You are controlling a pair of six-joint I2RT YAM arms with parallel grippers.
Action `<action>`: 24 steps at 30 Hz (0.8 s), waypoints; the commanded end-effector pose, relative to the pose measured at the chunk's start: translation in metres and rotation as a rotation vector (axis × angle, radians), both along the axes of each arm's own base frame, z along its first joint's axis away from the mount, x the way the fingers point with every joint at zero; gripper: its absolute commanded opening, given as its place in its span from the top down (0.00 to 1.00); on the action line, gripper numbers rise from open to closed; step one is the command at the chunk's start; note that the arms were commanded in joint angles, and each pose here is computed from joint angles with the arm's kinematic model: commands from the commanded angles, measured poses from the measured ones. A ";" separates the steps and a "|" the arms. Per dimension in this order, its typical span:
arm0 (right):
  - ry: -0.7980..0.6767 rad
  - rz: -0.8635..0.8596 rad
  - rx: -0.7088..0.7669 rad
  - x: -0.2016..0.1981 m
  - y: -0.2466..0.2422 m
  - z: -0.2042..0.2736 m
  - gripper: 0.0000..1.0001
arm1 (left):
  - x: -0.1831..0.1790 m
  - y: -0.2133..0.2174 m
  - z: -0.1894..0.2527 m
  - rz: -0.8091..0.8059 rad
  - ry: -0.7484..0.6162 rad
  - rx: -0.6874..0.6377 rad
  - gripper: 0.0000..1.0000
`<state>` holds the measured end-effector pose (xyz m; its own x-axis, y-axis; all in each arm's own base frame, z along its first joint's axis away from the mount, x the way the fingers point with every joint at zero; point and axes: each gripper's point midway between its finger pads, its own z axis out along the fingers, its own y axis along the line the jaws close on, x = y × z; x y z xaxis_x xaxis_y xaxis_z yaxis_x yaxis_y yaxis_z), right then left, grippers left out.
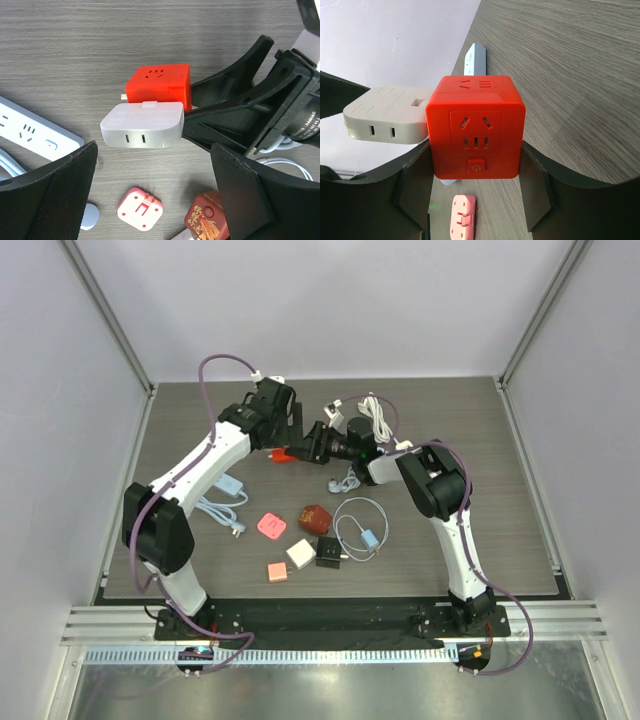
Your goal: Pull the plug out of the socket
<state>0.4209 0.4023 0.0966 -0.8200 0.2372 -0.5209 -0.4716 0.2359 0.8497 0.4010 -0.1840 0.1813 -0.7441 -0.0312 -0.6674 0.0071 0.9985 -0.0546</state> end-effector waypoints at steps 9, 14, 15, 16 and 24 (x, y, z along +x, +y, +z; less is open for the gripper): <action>-0.136 0.045 0.069 -0.002 0.011 0.041 0.99 | 0.015 0.004 -0.006 0.027 0.021 -0.078 0.11; -0.135 0.051 0.073 -0.003 0.013 0.041 0.99 | 0.017 0.004 -0.013 0.032 0.034 -0.091 0.16; -0.135 0.051 0.072 -0.003 0.013 0.041 0.99 | 0.017 0.003 -0.015 0.031 0.037 -0.098 0.17; -0.135 0.052 0.073 -0.004 0.014 0.041 0.99 | 0.017 0.002 -0.015 0.031 0.037 -0.105 0.18; -0.135 0.054 0.073 -0.004 0.013 0.041 0.99 | 0.016 -0.003 -0.023 0.024 0.055 -0.127 0.26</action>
<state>0.4152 0.4063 0.0970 -0.8230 0.2196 -0.5239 -0.4799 0.2247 0.8481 0.4122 -0.1768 0.1582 -0.7853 -0.1095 -0.6093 -0.0364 0.9907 -0.1311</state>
